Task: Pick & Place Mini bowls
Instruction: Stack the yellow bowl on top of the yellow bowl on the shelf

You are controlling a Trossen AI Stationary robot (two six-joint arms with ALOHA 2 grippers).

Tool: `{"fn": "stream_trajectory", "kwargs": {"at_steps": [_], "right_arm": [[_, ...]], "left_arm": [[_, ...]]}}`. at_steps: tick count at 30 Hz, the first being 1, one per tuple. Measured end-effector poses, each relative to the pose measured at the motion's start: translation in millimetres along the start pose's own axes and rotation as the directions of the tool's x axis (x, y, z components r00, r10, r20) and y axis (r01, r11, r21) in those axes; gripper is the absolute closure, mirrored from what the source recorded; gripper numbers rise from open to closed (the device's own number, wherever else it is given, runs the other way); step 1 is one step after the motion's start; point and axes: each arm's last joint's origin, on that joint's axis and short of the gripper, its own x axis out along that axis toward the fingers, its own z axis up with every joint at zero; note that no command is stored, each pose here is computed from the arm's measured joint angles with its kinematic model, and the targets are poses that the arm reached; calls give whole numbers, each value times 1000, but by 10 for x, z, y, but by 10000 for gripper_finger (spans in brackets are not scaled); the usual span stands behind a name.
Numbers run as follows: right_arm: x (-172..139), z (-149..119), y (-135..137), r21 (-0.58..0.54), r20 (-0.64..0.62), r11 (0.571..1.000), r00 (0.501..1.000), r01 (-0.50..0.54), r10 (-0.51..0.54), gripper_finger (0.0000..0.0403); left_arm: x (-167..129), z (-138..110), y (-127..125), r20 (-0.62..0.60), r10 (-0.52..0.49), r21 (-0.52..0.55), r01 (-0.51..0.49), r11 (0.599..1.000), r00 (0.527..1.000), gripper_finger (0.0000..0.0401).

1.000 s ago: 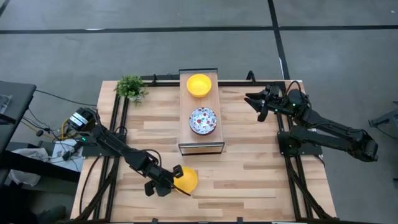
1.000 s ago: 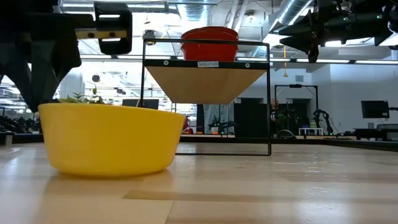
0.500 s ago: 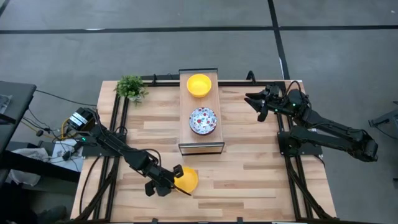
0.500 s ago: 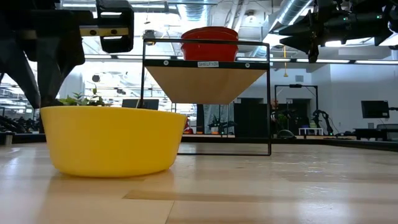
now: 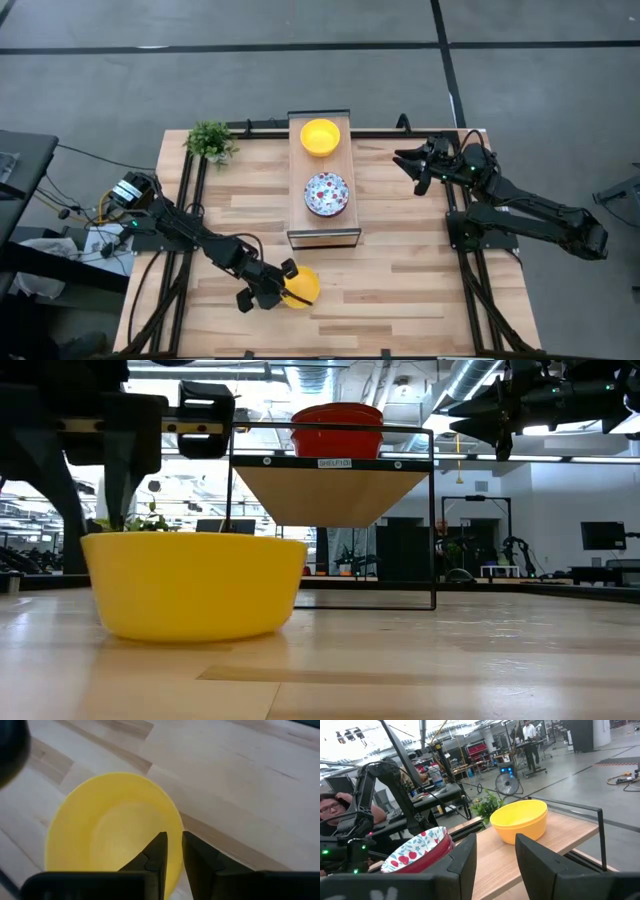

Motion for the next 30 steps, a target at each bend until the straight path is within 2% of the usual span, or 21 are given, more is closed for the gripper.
{"fn": "stream_trajectory", "kwargs": {"at_steps": [5,24,30], "right_arm": [[0,0,0,0,0,1000,1000,0,0,278],[1,0,0,0,0,1000,1000,0,0,278],[0,0,0,0,0,1000,1000,1,-1,278]], "left_arm": [[17,-6,-14,11,-29,0,29,1000,1000,344],[120,-83,31,-17,-29,-17,29,999,999,350],[120,-80,27,-17,-30,-25,30,999,999,393]]}}
